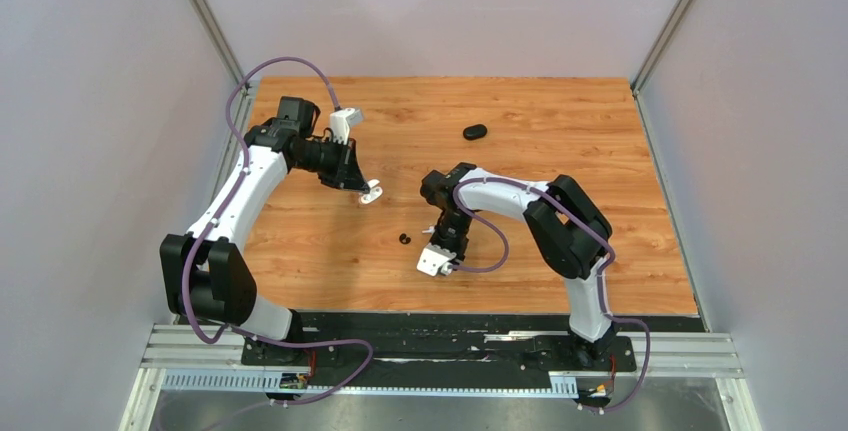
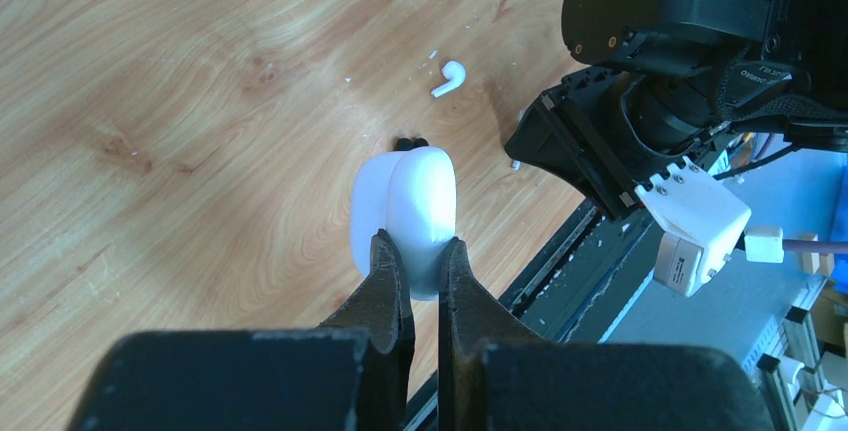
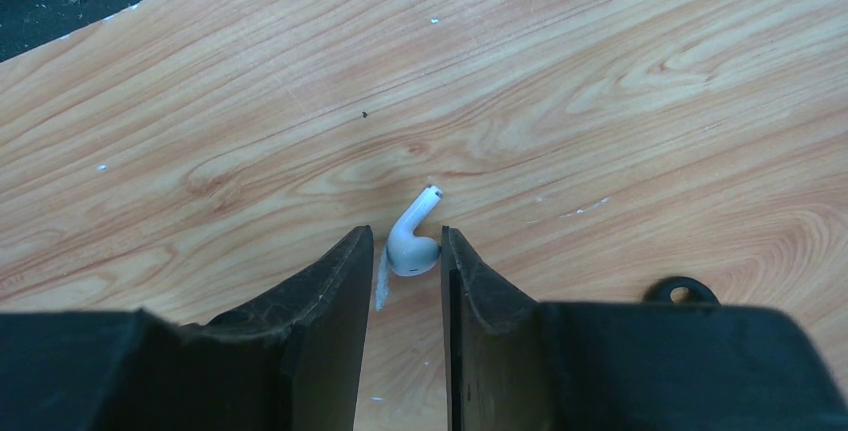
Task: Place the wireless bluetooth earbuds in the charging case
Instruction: Adjust the earbud at the center of the board.
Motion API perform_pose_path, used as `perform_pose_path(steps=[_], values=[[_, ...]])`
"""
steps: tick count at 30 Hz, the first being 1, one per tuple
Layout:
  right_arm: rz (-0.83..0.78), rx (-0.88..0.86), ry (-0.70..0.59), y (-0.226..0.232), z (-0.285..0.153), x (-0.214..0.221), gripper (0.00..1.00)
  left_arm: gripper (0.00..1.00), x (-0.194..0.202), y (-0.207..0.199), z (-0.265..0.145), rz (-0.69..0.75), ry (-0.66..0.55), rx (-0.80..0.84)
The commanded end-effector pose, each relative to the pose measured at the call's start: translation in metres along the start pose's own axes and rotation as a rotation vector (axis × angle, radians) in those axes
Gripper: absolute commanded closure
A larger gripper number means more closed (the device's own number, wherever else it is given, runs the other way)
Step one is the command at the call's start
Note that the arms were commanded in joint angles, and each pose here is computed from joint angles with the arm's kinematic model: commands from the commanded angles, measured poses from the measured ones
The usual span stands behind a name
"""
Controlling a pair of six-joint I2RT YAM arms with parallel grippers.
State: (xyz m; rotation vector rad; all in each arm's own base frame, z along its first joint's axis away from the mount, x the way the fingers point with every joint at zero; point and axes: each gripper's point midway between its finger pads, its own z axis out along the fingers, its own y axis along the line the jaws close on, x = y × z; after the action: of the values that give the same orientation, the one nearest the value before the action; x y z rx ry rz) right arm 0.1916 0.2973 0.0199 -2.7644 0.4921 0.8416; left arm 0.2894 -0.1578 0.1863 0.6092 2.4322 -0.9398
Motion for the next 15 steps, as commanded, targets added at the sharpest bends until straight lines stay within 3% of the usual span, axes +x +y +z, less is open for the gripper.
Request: perform_pose_path(steps=[1, 12, 15], values=[[-0.114, -0.020, -0.010, -0.007, 0.000, -0.003, 0.70, 1.00, -0.010, -0.009, -0.010, 0.035, -0.054, 0.011], [-0.061, -0.046, 0.053, -0.002, -0.003, 0.009, 0.71, 1.00, -0.009, -0.008, -0.009, 0.033, -0.052, 0.012], [0.022, -0.041, 0.065, -0.001, -0.005, 0.011, 0.74, 1.00, -0.010, -0.008, -0.009, 0.035, -0.055, 0.013]])
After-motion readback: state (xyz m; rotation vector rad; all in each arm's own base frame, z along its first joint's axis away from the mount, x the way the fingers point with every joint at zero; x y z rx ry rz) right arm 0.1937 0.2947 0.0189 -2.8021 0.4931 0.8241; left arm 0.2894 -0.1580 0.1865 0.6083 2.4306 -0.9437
